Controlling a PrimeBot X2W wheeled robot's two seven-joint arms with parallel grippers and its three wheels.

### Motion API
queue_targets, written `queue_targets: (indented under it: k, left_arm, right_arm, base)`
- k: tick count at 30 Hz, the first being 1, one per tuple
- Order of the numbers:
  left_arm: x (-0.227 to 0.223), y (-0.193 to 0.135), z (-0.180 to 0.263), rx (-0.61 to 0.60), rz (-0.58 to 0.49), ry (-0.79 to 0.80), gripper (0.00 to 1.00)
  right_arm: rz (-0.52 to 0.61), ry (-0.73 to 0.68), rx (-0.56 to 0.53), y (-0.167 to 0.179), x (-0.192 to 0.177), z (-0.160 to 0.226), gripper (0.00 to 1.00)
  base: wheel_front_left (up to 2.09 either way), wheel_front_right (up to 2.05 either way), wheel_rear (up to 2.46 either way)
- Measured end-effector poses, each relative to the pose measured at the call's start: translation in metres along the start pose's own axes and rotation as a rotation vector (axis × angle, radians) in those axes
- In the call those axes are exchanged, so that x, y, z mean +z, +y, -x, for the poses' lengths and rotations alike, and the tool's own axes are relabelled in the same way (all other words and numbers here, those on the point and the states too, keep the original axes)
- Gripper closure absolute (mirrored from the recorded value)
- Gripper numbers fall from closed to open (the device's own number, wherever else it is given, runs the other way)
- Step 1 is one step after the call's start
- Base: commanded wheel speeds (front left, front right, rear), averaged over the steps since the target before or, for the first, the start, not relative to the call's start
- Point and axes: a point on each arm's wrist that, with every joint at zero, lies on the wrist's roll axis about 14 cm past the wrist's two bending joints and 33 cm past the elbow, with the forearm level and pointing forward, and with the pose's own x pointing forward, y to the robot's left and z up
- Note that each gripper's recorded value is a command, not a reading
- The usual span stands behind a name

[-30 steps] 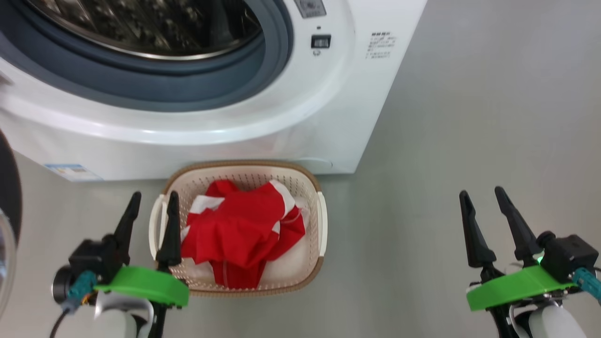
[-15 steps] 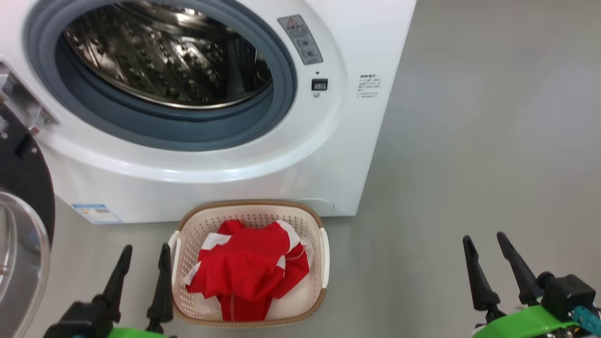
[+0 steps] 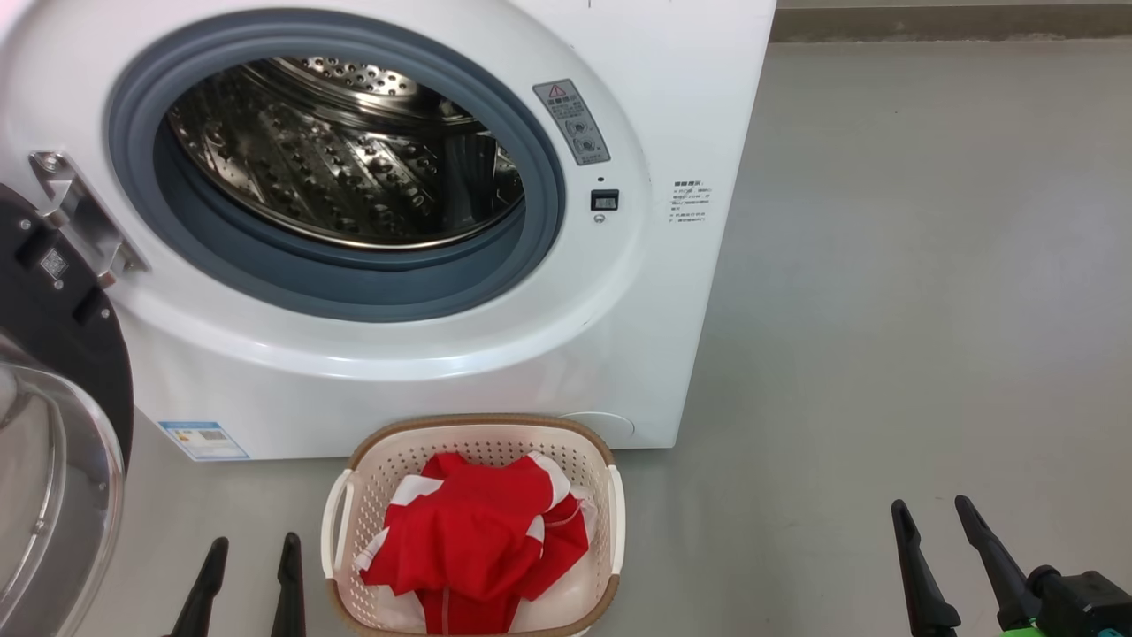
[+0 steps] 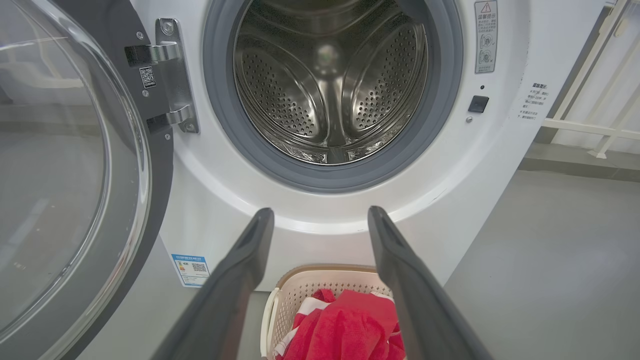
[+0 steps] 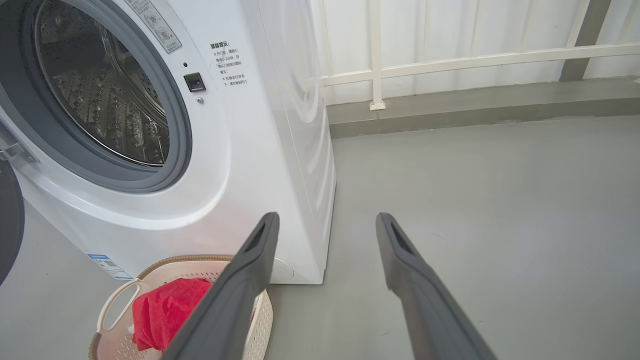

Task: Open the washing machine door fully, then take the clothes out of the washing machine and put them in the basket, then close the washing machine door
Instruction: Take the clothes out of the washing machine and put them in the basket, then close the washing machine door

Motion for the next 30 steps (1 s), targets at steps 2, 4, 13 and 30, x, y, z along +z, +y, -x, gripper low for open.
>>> queue_targets:
  k: [2, 4, 13, 30]
  left_arm:
    - [-0.0003, 0.0005, 0.0008, 0.001, -0.001, 0.001, 0.00]
    - [0.0011, 0.0003, 0.0003, 0.000, -0.001, -0.003, 0.00]
    - [-0.0002, -0.0001, -0.0006, -0.001, -0.002, 0.001, 0.00]
    - [-0.0002, 0.0002, -0.0012, 0.003, -0.004, 0.001, 0.00]
  right_arm:
    - [0.000, 0.002, -0.003, -0.0010, -0.0006, 0.0005, 0.00]
    - [-0.001, 0.001, -0.005, -0.0013, -0.0002, 0.0003, 0.00]
    - [-0.003, 0.003, -0.008, -0.0017, -0.0009, -0.0003, 0.00]
    - [-0.004, 0.002, -0.011, -0.0020, -0.0009, -0.0012, 0.00]
  base:
    - [0.00, 0.00, 0.00]
    - [0.00, 0.00, 0.00]
    - [0.00, 0.00, 0.00]
    - [-0.49, 0.49, 0.00]
